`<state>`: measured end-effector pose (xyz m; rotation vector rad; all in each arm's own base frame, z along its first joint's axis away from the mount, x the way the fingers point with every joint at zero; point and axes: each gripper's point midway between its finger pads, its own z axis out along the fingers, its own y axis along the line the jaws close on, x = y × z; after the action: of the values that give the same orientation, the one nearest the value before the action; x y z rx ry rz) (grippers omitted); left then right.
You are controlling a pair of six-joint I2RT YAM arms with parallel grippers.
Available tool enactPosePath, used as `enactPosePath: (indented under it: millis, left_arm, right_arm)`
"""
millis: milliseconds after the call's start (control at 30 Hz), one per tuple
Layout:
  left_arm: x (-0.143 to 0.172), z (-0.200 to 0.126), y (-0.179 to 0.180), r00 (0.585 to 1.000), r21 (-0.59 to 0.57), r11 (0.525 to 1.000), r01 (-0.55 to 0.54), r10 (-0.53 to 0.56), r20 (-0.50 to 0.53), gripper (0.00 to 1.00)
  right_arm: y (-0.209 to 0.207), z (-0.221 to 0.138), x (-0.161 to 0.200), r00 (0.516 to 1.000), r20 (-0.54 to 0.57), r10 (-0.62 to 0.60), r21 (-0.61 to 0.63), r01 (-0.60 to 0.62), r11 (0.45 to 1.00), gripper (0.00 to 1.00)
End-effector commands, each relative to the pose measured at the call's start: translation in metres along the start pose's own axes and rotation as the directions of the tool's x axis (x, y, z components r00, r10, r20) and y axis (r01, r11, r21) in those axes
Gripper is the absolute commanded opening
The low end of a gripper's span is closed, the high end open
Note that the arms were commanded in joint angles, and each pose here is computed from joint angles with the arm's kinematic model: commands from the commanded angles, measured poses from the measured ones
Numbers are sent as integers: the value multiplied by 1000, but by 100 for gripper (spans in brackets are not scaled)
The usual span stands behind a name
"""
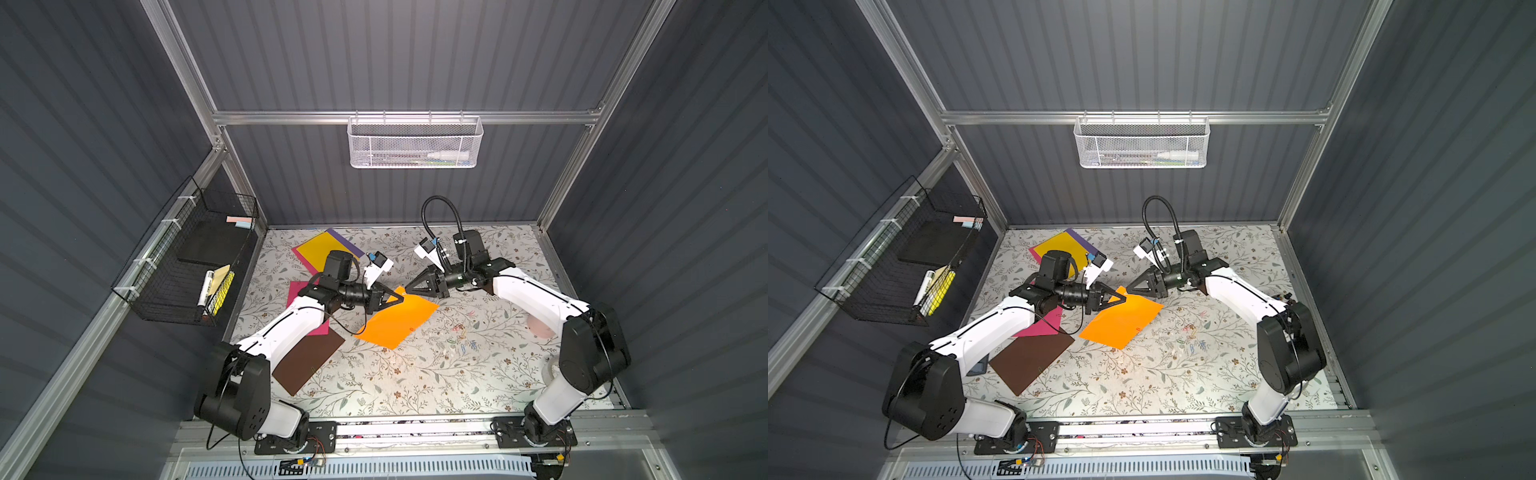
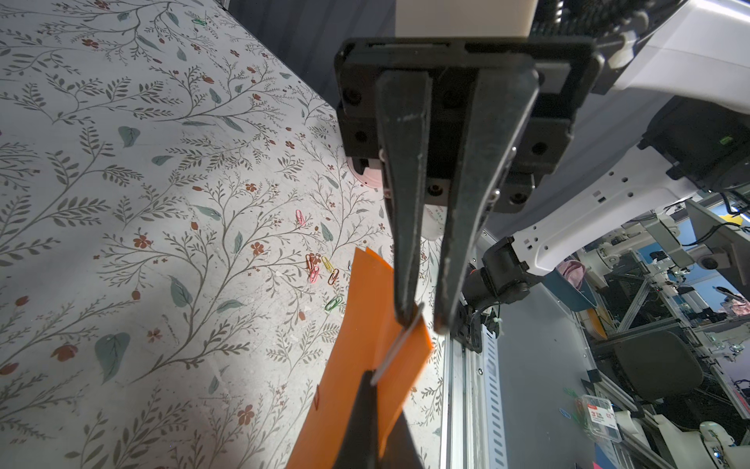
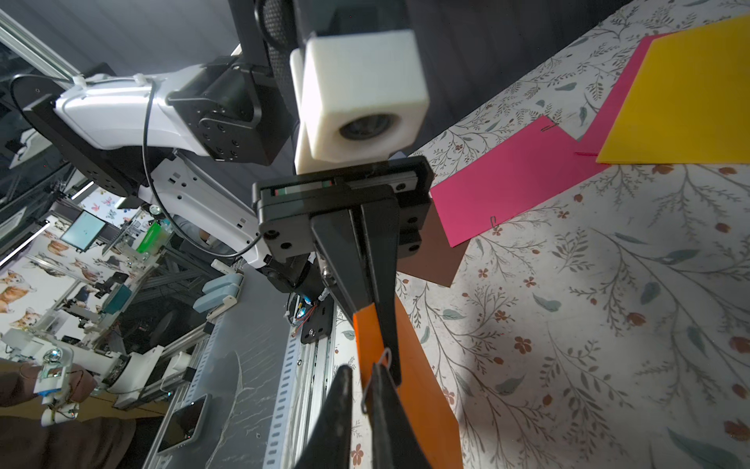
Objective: Unclip the paperclips from the documents
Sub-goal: Remove the paper clip from the document.
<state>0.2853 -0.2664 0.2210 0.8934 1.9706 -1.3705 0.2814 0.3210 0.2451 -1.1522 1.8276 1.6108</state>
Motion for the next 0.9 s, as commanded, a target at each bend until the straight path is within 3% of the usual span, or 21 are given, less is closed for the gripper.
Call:
enactPosePath:
  millis: [0,100,700,867]
  left_arm:
    - [-5,1,-3,1000,14,1000,-23,23,-2,0]
    - [-3,1,-2,1000,16,1000,-19,19,-4,0]
    - [-3,2,0,1000,7,1000,-8,8,-9,0]
    - [-3,1,1,1000,-5,1000,-10,10,-13,0]
  right_arm:
    - [0,0,7,1000,-9,9,-19,-9,1000,8]
    - [-1,-1,6,1000,-8,11,-13,-11,1000,0]
    - [-13,-16,-2,1000,9,17,40,-17,999,0]
    - [-28,-27,1,999,18,45,119,-47,992,0]
